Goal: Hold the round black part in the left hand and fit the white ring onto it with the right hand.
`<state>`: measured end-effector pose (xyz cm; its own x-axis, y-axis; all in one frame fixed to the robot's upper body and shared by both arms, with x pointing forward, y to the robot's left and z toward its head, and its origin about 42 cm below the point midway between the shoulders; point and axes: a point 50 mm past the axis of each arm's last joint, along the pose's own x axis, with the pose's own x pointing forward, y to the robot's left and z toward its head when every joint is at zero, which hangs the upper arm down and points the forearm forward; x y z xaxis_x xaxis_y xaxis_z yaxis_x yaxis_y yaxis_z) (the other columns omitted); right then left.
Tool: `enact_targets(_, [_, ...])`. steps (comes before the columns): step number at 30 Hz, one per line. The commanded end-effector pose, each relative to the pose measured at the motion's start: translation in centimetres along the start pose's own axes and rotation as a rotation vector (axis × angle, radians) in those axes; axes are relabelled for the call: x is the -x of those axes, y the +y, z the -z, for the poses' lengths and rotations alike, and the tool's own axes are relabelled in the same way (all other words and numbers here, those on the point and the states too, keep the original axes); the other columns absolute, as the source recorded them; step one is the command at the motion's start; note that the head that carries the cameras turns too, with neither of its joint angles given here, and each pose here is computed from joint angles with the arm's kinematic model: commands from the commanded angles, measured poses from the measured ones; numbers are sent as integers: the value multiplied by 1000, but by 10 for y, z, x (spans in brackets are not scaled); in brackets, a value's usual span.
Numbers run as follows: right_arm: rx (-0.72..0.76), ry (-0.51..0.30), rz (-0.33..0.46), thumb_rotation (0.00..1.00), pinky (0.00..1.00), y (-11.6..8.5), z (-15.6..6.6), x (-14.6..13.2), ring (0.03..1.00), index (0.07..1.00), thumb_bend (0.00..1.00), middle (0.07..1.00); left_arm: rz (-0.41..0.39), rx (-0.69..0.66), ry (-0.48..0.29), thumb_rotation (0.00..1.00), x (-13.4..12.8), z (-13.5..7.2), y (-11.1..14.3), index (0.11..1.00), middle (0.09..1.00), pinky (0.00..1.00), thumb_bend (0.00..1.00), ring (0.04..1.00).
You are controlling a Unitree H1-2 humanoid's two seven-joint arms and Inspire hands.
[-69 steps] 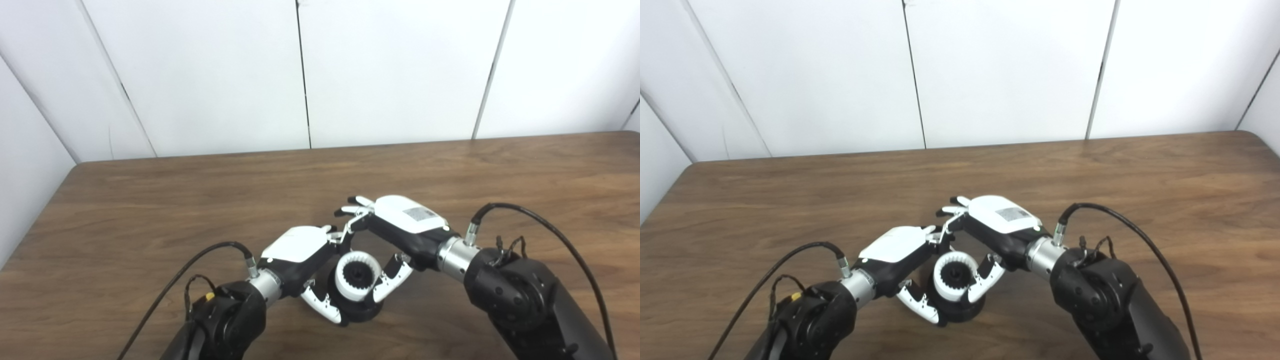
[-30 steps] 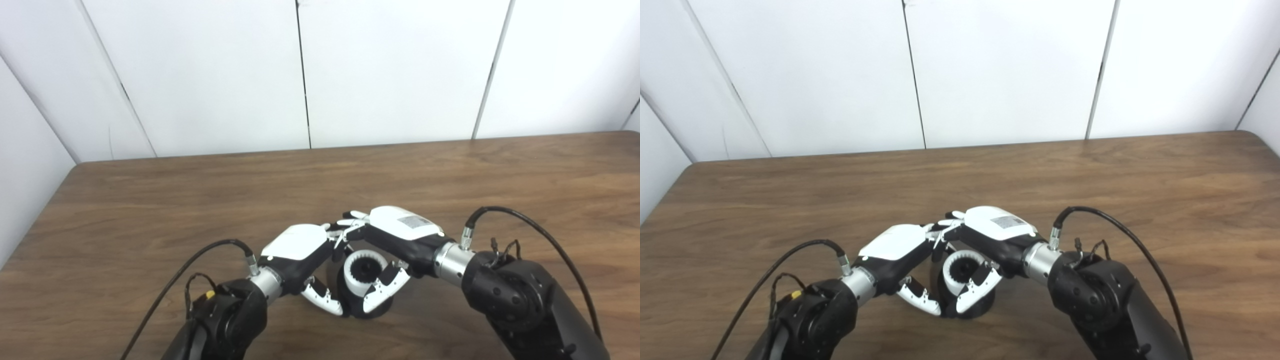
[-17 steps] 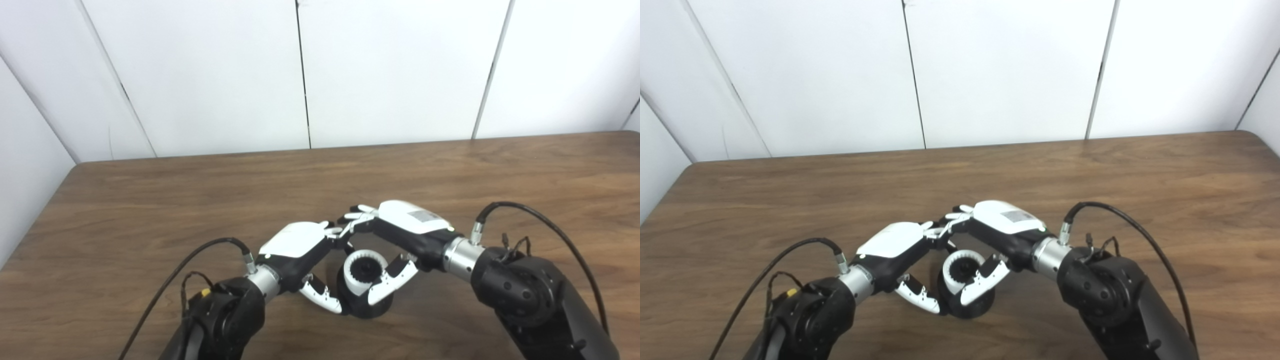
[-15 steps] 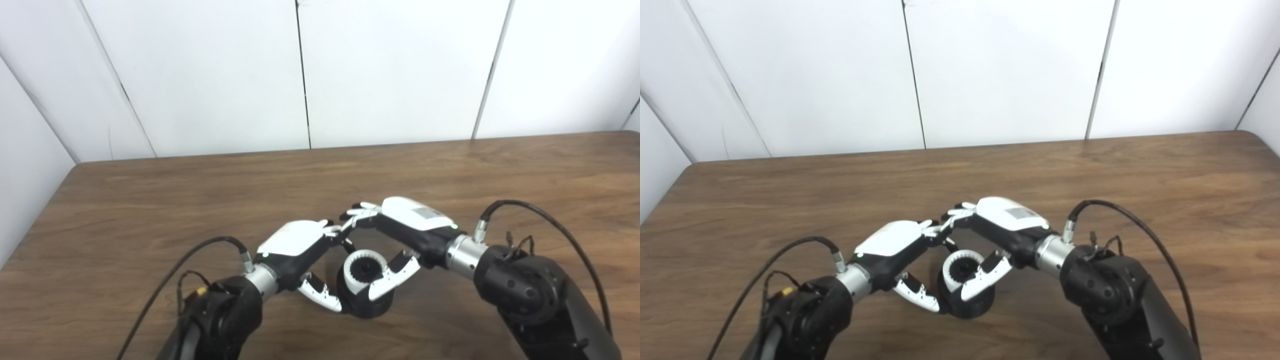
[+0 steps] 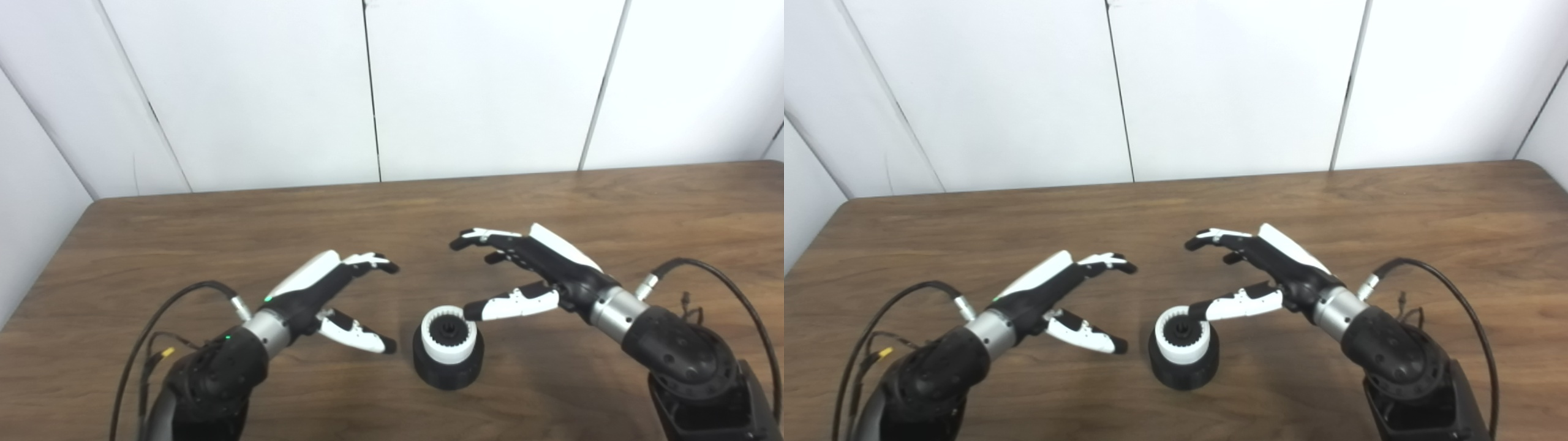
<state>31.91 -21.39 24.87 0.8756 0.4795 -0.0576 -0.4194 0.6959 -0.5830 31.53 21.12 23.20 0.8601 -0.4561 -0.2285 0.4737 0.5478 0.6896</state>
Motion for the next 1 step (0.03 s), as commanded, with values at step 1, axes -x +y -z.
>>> enact_targets(1, [-55, -55, 68, 508, 835, -8, -10, 3, 918, 806, 847, 911, -66, 42, -41, 316, 8, -4, 14, 865, 962, 1000, 982, 1000])
